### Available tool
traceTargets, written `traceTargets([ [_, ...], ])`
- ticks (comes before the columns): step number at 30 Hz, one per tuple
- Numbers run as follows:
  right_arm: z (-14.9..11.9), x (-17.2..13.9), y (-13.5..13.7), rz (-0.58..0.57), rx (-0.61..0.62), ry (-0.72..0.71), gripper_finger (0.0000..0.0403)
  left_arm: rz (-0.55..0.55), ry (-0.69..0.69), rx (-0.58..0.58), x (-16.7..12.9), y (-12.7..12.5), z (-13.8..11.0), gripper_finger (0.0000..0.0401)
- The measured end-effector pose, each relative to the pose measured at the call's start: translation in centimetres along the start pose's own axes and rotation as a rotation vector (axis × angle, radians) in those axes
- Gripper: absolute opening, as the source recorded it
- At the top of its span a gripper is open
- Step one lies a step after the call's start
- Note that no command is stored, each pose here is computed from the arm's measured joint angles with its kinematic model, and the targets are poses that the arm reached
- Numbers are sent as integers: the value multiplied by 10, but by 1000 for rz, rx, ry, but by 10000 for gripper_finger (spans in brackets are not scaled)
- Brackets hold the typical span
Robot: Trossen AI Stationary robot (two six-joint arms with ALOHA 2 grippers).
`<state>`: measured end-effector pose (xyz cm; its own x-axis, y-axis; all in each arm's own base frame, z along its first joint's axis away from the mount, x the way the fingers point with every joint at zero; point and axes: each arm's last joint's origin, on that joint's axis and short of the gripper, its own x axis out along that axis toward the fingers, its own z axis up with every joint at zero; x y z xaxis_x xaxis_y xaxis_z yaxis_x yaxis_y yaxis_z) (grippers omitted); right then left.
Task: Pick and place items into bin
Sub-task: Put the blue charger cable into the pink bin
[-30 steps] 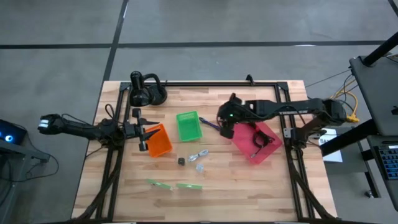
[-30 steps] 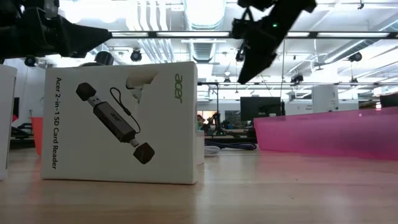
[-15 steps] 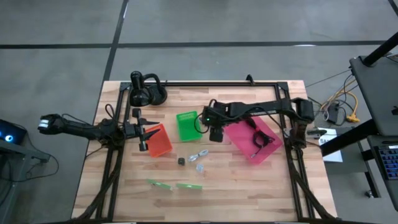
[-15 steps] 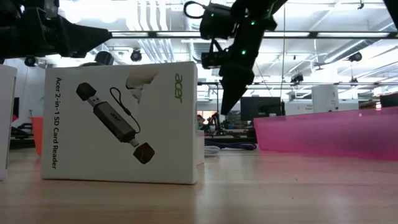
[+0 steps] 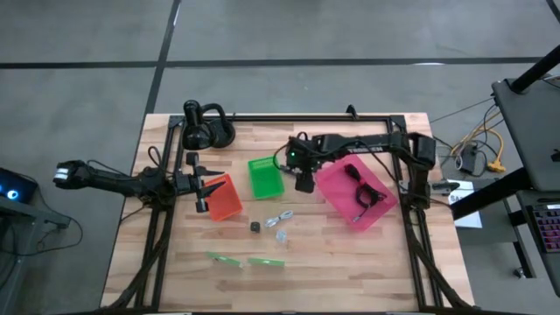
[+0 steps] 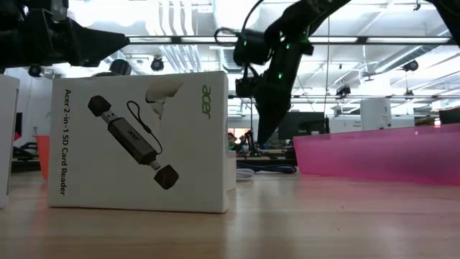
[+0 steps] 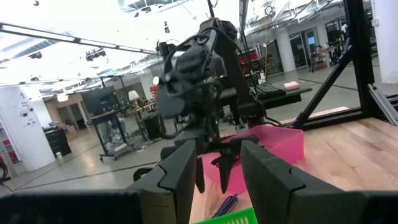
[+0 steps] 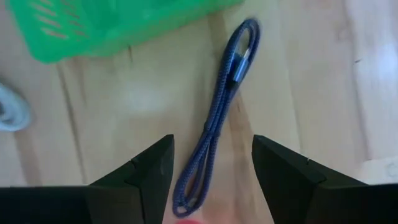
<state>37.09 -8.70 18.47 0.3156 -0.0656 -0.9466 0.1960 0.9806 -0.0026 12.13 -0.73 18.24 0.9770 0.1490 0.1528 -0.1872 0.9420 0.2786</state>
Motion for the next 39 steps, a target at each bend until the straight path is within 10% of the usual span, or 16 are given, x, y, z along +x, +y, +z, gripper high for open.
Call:
traceTargets([
  [26, -9, 49, -1, 2, -1, 132, 200, -1, 5, 2, 0, 0, -1, 113],
  [39, -9, 49, -1, 2, 46, 137, 76, -1, 5, 2, 0, 0, -1, 113],
])
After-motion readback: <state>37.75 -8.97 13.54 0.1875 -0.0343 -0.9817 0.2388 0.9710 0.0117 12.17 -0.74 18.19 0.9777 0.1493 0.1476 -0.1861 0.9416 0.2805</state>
